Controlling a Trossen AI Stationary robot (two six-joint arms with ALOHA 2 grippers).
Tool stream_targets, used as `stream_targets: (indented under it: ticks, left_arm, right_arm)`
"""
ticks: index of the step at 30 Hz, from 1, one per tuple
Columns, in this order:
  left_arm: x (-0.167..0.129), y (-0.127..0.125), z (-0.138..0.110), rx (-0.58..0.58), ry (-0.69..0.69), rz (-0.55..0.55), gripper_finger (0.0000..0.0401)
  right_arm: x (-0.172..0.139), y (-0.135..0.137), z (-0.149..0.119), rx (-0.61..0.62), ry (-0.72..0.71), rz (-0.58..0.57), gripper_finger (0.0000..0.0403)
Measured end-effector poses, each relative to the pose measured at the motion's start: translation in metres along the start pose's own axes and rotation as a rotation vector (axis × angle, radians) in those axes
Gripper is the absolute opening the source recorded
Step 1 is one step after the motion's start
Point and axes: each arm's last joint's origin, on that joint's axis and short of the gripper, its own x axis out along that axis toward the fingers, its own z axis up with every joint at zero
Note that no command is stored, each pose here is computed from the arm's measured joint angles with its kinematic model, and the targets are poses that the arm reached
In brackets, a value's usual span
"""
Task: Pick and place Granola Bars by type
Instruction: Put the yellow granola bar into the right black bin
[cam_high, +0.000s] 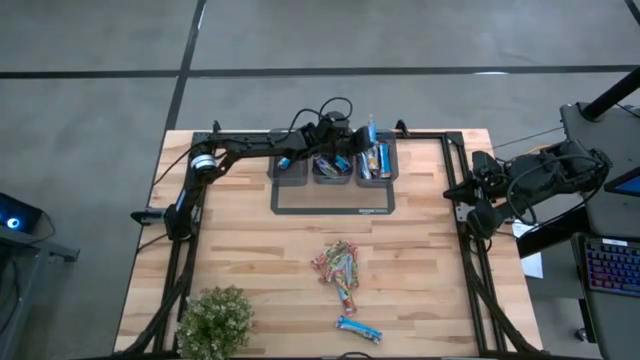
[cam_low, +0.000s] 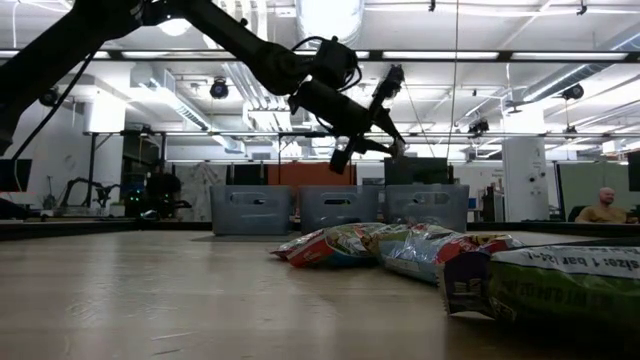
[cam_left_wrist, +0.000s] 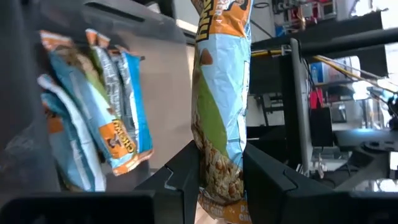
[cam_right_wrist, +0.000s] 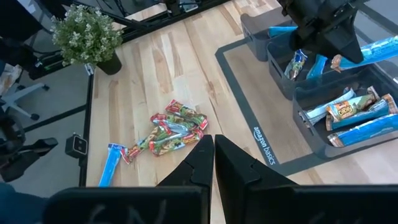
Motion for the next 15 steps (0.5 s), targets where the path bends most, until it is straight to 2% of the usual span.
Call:
stream_targets:
  ticks: [6,15]
  left_arm:
    - [-0.0002,0.0055,-0.0006,-0.029,0.002,0.056,0.0087]
    - [0.0005,0.0064,-0.0007,-0.009,-0.011,0.032,0.0087]
  right_arm:
    - [0.0000,-0.0001,-0.0001,-0.005,0.001,-0.001,0.0008]
    - [0.0000,-0.0002,-0.0003,-0.014,0.003,-0.003,0.0008]
